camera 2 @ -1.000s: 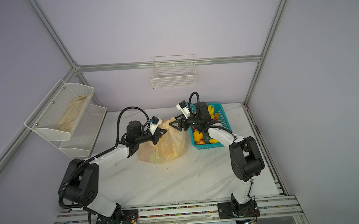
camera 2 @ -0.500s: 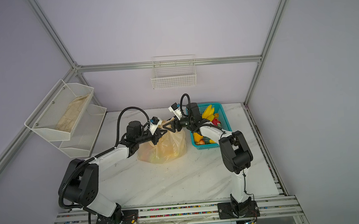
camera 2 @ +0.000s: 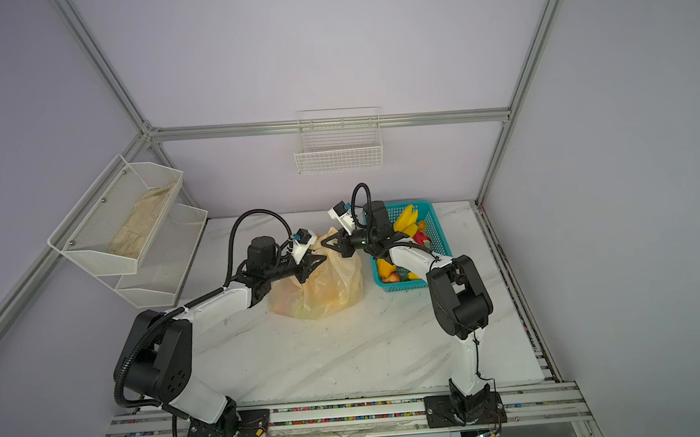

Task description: Place the fake fruits into the plastic bag and tie a complex knot

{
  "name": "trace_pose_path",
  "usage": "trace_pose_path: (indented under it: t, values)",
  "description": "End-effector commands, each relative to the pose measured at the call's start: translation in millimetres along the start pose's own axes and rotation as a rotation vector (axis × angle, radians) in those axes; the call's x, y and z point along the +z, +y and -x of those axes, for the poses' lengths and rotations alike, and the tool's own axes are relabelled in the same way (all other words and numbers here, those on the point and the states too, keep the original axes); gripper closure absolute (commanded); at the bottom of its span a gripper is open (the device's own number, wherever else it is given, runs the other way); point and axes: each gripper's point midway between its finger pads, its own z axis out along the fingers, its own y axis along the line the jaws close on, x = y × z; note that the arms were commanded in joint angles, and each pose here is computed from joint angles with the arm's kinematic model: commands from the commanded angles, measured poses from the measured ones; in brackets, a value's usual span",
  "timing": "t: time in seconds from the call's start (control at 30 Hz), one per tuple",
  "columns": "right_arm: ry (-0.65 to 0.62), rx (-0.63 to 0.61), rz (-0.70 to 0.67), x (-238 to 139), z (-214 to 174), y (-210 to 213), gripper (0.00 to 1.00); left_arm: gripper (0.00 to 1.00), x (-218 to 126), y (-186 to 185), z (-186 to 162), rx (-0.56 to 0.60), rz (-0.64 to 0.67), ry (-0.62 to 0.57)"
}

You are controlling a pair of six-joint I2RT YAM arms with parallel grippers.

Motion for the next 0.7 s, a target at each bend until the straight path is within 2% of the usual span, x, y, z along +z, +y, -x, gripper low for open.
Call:
trace_pose_path:
  t: [0.0,0.07,0.17,0.43,0.67]
  values:
    - [-0.05,-0.086,0.003,-12,24,17,1.0,0.67,-11,-9,10,0.035,-0.005,-0.022]
    - [-0.061,-0.115,-0.003,-16,29,21,1.0,0.57,-21,-15,13,0.046,-0.013,-0.019]
    - [-0.064,-0.167,-0.05,-23,32,23,1.0,0.49,-38,-24,21,0.048,-0.016,-0.025]
    - [-0.071,-0.309,-0.044,-39,36,47,1.0,0.38,-93,-24,75,0.05,0.042,-0.174]
    - [-0.089,-0.355,0.007,-44,38,62,1.0,0.35,-91,4,99,0.004,0.098,-0.192]
